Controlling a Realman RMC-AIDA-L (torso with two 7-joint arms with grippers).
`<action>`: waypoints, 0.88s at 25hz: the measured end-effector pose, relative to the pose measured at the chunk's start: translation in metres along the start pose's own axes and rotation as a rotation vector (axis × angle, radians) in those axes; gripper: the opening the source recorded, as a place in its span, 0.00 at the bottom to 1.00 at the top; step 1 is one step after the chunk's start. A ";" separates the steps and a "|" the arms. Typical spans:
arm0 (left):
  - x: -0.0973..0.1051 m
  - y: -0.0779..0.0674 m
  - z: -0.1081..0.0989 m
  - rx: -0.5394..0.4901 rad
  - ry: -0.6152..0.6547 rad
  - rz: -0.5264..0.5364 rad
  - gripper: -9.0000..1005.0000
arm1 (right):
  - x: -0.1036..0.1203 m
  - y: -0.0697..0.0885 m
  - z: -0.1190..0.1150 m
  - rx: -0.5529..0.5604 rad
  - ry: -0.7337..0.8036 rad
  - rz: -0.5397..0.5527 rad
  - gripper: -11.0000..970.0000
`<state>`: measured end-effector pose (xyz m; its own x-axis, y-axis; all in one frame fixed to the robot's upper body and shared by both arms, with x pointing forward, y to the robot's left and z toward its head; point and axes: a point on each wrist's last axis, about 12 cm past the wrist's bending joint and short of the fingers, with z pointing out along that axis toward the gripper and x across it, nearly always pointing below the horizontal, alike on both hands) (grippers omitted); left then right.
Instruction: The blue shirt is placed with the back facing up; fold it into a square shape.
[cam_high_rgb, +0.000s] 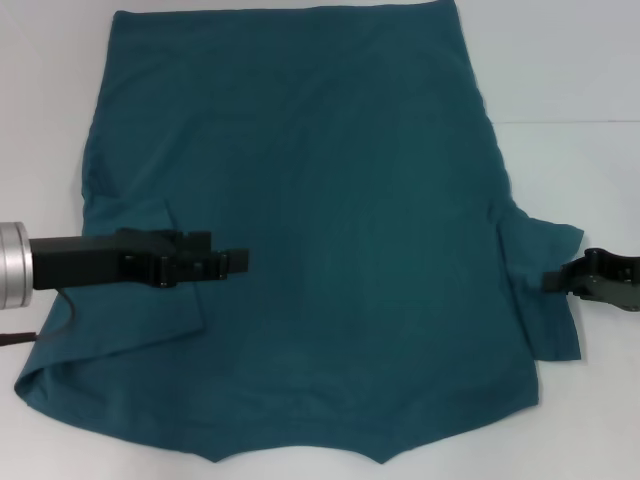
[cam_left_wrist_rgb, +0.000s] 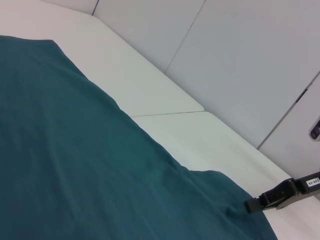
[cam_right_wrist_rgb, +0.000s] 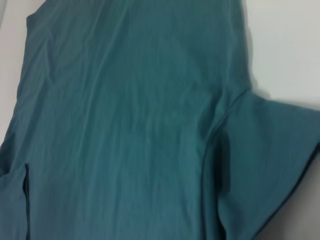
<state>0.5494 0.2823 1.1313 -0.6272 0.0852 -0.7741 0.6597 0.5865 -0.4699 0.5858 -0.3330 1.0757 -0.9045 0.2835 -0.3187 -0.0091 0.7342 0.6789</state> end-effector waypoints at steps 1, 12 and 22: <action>0.000 0.000 0.000 0.000 0.000 0.000 0.80 | 0.000 0.000 0.000 0.001 0.000 0.000 0.13; 0.001 0.000 -0.001 -0.002 0.000 -0.003 0.80 | -0.008 -0.014 -0.015 0.071 -0.074 -0.085 0.02; 0.001 0.002 -0.004 -0.013 -0.017 -0.014 0.79 | -0.027 -0.019 -0.039 0.126 -0.096 -0.118 0.02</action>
<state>0.5486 0.2872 1.1314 -0.6290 0.0630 -0.7749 0.6456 0.5977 -0.4754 0.5943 -0.3786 1.0974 -0.8552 0.2439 -0.4573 -0.0542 0.8354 0.5469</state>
